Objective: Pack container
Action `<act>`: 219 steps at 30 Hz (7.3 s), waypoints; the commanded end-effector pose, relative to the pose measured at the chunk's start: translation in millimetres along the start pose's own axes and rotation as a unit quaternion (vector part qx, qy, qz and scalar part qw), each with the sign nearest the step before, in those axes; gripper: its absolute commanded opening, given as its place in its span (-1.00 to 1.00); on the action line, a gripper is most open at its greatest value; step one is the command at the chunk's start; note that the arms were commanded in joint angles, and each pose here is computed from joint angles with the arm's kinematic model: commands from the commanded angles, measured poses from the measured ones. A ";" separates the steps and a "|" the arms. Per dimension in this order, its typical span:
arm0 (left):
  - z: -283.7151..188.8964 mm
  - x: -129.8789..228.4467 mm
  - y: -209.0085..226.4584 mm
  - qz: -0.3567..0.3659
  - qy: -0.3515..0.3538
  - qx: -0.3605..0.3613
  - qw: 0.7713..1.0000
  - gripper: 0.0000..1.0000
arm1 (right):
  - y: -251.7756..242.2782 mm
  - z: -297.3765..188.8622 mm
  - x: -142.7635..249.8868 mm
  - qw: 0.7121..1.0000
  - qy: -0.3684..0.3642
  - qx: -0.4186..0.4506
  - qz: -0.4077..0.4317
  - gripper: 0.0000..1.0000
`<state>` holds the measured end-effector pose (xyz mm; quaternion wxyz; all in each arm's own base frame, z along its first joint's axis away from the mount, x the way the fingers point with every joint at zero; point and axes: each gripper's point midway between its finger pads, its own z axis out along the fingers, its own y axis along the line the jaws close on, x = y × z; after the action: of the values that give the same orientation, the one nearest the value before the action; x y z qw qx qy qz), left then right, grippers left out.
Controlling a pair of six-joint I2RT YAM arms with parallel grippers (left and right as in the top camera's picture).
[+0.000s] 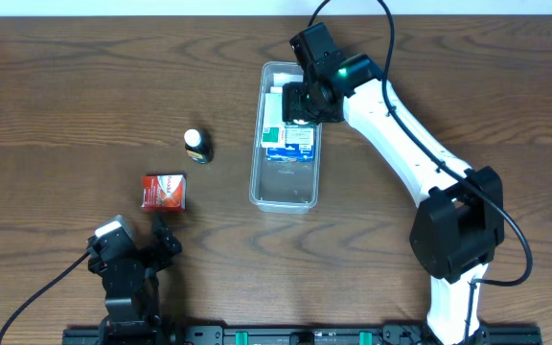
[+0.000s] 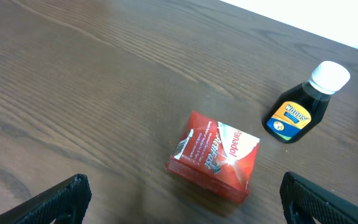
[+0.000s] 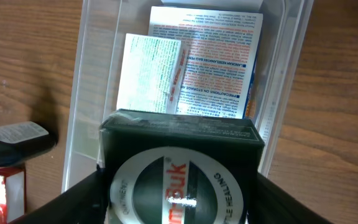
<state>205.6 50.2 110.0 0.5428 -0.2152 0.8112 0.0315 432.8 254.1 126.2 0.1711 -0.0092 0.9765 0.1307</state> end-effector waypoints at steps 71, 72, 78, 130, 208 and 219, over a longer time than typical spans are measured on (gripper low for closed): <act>12.8 -131.8 -56.6 0.110 0.207 -0.033 0.972 0.96 | -148.0 -280.1 18.7 0.986 -0.139 0.087 0.008 0.99; 18.6 -131.1 -58.1 0.118 0.226 -0.037 0.966 0.96 | -148.0 -280.1 18.7 0.986 -0.139 0.087 0.008 0.98; 45.2 -98.6 -54.8 0.140 0.312 -0.061 0.938 0.96 | -147.9 -280.0 18.7 0.986 -0.139 0.087 0.008 0.99; 116.6 90.8 -26.9 0.156 0.601 0.012 0.784 0.88 | -147.9 -280.0 18.7 0.986 -0.139 0.087 0.008 0.98; 18.8 87.3 -288.9 0.215 0.404 0.143 0.878 0.96 | -148.0 -280.1 18.7 0.986 -0.139 0.087 0.008 0.99; 12.2 45.5 -315.2 0.216 0.336 0.214 0.891 0.98 | -148.0 -280.1 18.7 0.986 -0.139 0.087 0.008 0.98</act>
<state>311.8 -242.1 93.5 0.2072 0.0635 0.9724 -0.0859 334.3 43.7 332.3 0.2965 0.0339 0.9530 0.0520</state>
